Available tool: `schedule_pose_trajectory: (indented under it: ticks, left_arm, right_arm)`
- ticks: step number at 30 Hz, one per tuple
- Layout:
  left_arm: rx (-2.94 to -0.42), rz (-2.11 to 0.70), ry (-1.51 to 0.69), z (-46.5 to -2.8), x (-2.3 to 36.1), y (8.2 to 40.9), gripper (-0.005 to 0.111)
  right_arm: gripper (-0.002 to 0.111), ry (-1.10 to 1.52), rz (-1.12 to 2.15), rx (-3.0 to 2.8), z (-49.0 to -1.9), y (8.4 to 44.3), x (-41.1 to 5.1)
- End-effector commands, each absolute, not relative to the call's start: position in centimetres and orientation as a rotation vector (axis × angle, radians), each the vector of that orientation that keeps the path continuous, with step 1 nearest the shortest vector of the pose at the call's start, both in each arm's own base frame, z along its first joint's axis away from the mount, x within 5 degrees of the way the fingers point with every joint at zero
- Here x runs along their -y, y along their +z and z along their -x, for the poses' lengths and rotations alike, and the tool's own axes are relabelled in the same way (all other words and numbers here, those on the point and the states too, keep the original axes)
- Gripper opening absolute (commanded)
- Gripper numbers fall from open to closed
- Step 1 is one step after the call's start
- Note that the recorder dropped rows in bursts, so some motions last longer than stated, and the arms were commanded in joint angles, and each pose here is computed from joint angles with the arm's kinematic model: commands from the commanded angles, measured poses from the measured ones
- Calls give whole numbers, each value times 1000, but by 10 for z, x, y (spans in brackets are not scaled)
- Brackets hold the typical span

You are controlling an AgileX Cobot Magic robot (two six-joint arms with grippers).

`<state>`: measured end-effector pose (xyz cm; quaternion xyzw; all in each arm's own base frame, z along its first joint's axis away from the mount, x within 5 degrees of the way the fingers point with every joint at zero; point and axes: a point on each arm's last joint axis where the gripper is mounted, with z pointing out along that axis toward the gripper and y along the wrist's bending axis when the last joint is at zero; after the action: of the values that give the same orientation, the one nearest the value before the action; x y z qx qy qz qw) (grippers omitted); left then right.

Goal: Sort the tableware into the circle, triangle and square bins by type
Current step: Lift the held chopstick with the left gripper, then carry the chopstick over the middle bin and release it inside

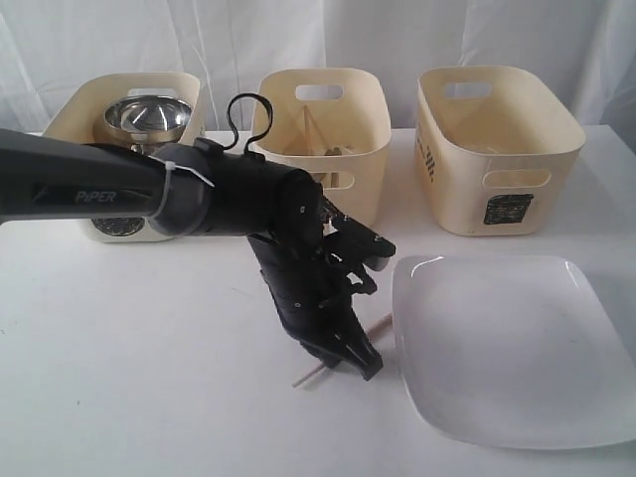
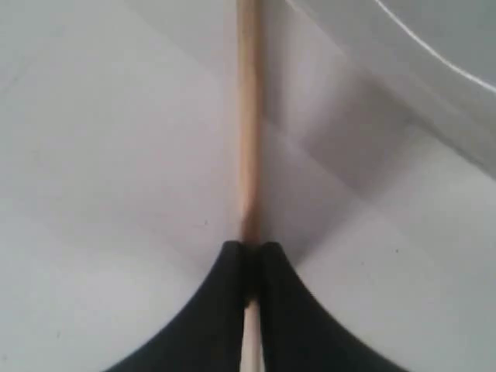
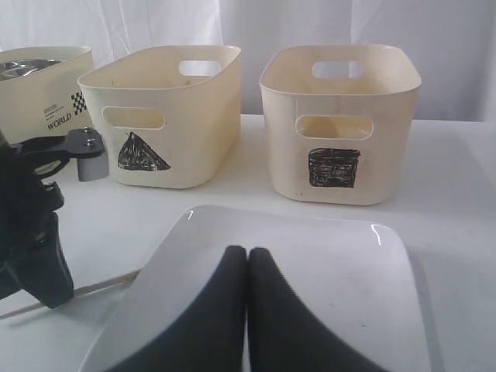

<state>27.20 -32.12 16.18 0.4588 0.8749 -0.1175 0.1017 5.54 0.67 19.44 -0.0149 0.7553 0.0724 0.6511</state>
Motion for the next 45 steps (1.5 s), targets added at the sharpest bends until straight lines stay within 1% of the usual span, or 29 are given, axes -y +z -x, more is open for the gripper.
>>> schedule_pose_trajectory:
  ticks: [1, 3, 7, 15, 17, 24, 30, 33, 39, 45]
  left_arm:
    - [-2580, -1389, -323, -265, 311, 189, 0]
    - [-2589, -1388, -315, -265, 303, 200, 0]
    - [-2665, -1406, -265, -266, 286, 207, 0]
    - [-2760, -1377, -190, -268, 251, 204, 0]
    - [-2754, -1368, -180, -267, 246, 208, 0]
    - [-2619, -1294, -184, -261, 237, 251, 0]
    - [-2561, -1278, -187, -250, 227, 280, 0]
    - [-2471, -1218, -213, -249, 225, 297, 0]
    - [-2306, -1104, -210, -262, 231, 319, 0]
    - [-2112, -967, -197, -300, 242, 334, 0]
  right_arm:
    - [0, 158, 30, -1706, -55, 193, -6]
    - [0, 158, 30, -1706, -55, 193, -6]
    - [0, 158, 30, -1706, -55, 193, -6]
    - [0, 158, 30, -1706, -55, 193, -6]
    - [0, 158, 30, -1706, -55, 193, -6]
    - [0, 158, 30, -1706, -55, 193, -6]
    - [0, 158, 30, -1706, -55, 193, -6]
    - [0, 158, 30, -1706, -55, 193, -6]
    - [0, 158, 31, -1708, -55, 193, -6]
    - [0, 158, 31, -1708, -55, 193, -6]
